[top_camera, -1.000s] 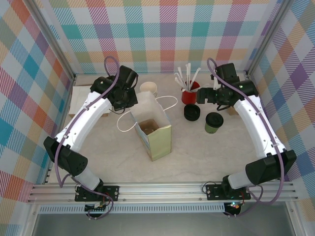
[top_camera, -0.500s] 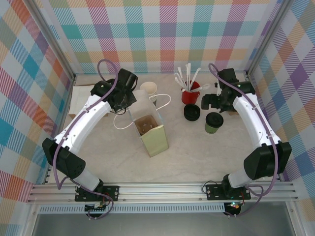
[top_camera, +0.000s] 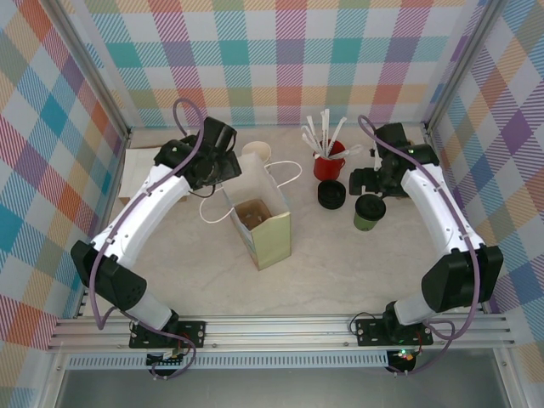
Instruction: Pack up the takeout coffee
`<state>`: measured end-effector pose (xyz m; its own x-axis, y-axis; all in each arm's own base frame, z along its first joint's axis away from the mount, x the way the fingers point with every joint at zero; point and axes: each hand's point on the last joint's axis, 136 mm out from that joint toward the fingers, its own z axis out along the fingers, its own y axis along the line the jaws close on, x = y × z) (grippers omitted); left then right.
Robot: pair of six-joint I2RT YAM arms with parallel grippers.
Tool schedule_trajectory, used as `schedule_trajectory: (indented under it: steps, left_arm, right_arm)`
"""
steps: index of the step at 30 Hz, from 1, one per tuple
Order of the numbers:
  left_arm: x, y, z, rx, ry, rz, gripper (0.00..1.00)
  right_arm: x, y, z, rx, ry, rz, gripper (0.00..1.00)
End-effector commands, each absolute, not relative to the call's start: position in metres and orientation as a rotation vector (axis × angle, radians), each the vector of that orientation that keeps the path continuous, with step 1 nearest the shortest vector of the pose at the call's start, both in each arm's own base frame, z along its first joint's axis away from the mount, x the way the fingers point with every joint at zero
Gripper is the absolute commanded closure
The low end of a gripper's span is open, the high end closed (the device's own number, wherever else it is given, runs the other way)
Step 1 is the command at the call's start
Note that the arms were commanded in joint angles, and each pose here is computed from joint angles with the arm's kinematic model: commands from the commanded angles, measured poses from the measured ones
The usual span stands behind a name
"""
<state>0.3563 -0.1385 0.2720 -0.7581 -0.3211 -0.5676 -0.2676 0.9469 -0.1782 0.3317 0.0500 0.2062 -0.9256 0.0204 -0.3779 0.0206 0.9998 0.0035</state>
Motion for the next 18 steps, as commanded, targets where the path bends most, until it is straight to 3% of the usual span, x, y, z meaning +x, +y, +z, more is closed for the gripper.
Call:
schedule_trajectory:
  steps: [1, 11, 18]
  left_arm:
    - [0.353, -0.131, 0.313, -0.26, 2.379, -0.121, 0.15]
    - [0.31, -0.158, 0.336, 0.361, 2.274, -0.279, 0.13]
    - [0.282, -0.162, 0.33, 0.56, 2.243, -0.317, 0.13]
  right_arm:
    - [0.321, 0.043, 0.217, 0.011, 2.743, -0.029, 0.0]
    - [0.304, 0.046, 0.227, 0.012, 2.747, 0.019, 0.0]
    - [0.291, 0.05, 0.224, 0.028, 2.794, 0.064, 0.0]
